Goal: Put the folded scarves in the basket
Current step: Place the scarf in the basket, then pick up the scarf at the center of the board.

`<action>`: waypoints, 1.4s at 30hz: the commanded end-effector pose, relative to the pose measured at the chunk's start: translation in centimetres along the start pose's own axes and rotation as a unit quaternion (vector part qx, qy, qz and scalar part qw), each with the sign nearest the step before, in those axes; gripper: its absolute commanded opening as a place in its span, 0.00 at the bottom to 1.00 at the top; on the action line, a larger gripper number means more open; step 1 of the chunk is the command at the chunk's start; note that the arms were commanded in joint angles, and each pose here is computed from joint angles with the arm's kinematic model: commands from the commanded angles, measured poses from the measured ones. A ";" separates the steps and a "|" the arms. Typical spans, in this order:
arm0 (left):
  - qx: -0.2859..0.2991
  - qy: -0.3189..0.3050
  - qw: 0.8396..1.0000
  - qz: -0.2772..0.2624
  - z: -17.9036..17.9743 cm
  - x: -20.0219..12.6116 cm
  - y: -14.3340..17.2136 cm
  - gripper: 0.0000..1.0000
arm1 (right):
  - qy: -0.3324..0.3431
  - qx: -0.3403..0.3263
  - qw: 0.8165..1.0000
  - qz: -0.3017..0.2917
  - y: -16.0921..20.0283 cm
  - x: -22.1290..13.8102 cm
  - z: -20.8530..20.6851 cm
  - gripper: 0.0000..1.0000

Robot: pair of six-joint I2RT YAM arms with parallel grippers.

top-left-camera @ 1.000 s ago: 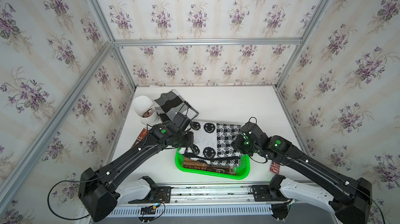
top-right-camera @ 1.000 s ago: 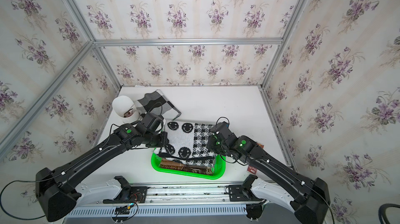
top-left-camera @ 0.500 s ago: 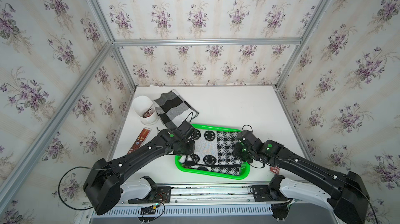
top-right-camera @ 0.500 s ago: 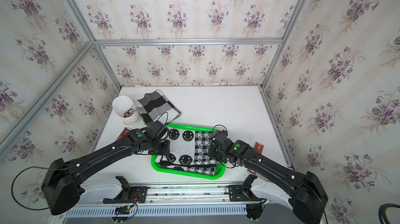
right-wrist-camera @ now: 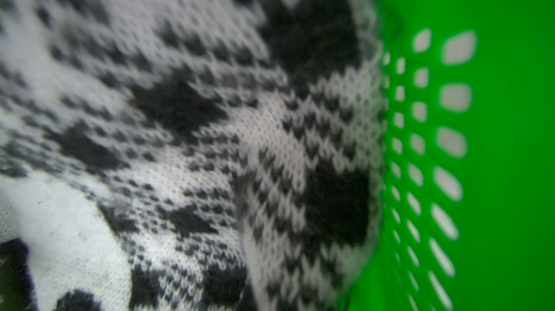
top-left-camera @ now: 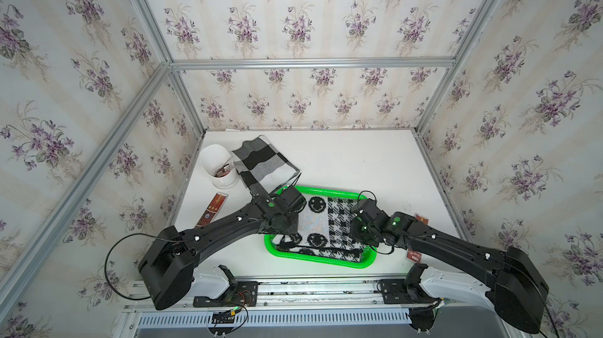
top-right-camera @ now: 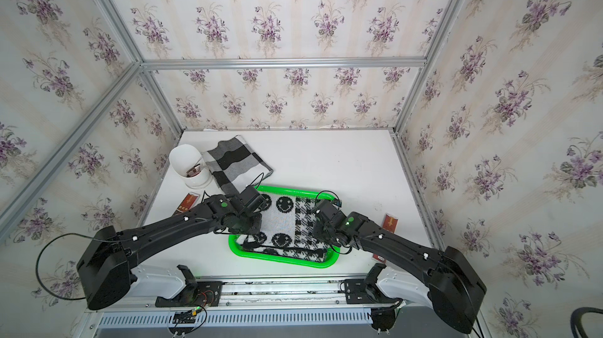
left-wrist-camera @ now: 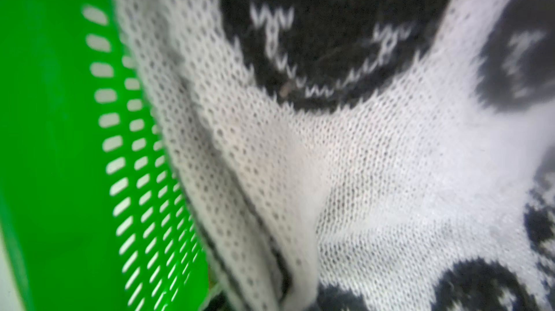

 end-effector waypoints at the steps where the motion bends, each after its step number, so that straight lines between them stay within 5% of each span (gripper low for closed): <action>1: -0.012 -0.072 0.997 -0.016 2.1 0.3 -0.1 0.00 | 0.036 0.003 0.999 0.008 0.6 0.6 -1.4 0.00; 6: -0.010 -0.126 0.992 -0.004 3.5 1.6 0.4 0.00 | 0.042 0.004 0.999 0.013 0.8 1.1 -1.7 0.00; 11: -0.005 -0.145 0.989 0.000 3.7 2.0 0.4 0.03 | 0.046 0.003 0.999 0.014 0.9 1.0 -1.9 0.16; 14: -0.003 -0.120 0.993 -0.012 2.6 0.9 -0.1 0.46 | 0.044 0.003 0.999 0.006 0.6 0.3 -1.8 0.29; 18: 0.001 -0.067 0.997 -0.038 0.1 -2.3 -1.2 0.65 | 0.025 0.003 0.999 -0.024 -0.5 -1.6 -1.0 0.45; 23: -0.006 -0.003 0.997 -0.077 -2.1 -7.8 -2.8 0.69 | 0.014 -0.007 0.998 -0.055 -2.3 -4.6 0.4 0.54; 32: -0.039 -0.032 0.985 -0.163 1.1 -13.6 -7.9 0.73 | -0.007 -0.012 0.995 -0.098 -4.4 -8.8 2.1 0.59; 37: -0.084 -0.069 0.978 -0.178 4.8 -11.4 -13.0 0.65 | -0.001 -0.025 0.991 -0.131 -6.1 -10.4 2.9 0.59; 42: -0.103 -0.110 0.983 -0.105 6.1 -3.3 -17.7 0.57 | -0.021 -0.040 0.986 -0.158 -8.0 -11.2 4.5 0.57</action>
Point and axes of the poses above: each gripper's point midway between its finger pads, its own x axis out along the fingers, its own z axis along the line the jaws close on, y = z × x, the point moved 3 cm from there along -x, back along the fingers, and after that the axes turned 13 degrees about -x, right-handed, at the moved point
